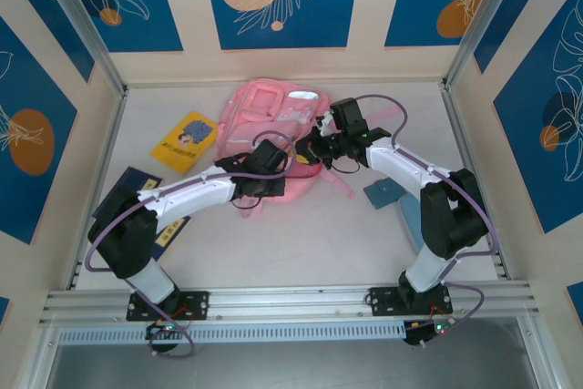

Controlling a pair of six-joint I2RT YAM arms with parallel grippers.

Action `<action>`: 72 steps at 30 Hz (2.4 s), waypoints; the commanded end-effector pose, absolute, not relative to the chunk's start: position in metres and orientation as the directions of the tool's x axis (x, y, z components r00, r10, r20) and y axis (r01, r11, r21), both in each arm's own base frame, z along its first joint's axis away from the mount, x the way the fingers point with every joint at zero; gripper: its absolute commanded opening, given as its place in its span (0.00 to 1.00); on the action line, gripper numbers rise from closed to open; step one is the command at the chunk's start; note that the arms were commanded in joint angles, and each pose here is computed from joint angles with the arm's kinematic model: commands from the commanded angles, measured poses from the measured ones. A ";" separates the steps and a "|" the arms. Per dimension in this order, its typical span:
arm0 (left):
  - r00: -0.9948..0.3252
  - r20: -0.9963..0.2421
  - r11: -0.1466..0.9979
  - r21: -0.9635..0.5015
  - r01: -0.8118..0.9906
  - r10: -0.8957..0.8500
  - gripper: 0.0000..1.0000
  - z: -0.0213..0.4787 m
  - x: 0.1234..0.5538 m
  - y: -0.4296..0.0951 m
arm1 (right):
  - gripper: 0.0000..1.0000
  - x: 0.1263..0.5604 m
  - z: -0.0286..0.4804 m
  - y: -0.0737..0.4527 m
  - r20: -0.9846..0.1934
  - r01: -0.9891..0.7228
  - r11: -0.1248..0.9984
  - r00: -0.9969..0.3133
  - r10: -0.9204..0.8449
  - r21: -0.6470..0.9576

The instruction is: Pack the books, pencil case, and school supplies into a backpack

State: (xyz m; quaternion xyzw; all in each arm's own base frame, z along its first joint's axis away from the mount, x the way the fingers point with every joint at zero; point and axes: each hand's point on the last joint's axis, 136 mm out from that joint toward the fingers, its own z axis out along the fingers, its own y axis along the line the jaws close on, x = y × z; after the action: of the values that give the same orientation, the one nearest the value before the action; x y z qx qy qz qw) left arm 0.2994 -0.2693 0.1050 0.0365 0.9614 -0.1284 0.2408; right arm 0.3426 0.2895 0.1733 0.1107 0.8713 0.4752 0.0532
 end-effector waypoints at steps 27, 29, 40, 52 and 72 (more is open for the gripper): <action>-0.931 -0.281 0.965 -0.057 0.257 0.232 0.00 0.102 0.272 -0.199 | 0.00 0.341 0.115 0.187 -0.126 0.210 0.732 -0.918 0.375 0.648; -0.924 -0.300 0.957 -0.090 0.276 0.238 0.00 0.101 0.275 -0.207 | 0.00 0.344 0.118 0.184 -0.129 0.207 0.724 -0.916 0.380 0.658; -0.884 -0.389 0.873 -0.297 0.386 0.258 0.00 0.128 0.277 -0.281 | 0.51 0.321 0.143 0.161 -0.072 0.407 0.715 -0.841 0.536 0.569; -0.858 -0.422 0.809 -0.369 0.457 0.292 0.00 0.130 0.270 -0.331 | 0.49 0.324 0.137 0.216 0.122 0.540 0.628 -0.804 0.582 0.561; -0.858 -0.402 0.806 -0.360 0.469 0.320 0.00 0.118 0.265 -0.334 | 0.41 0.342 0.082 0.235 0.230 0.643 0.615 -0.753 0.616 0.457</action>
State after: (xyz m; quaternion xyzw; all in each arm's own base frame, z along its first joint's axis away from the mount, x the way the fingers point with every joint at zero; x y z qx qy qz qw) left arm 0.2596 -0.3145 0.0985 0.1983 0.9505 -0.1951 0.1387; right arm 0.3363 0.2317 0.0780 0.3502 0.8994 0.2603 -0.0270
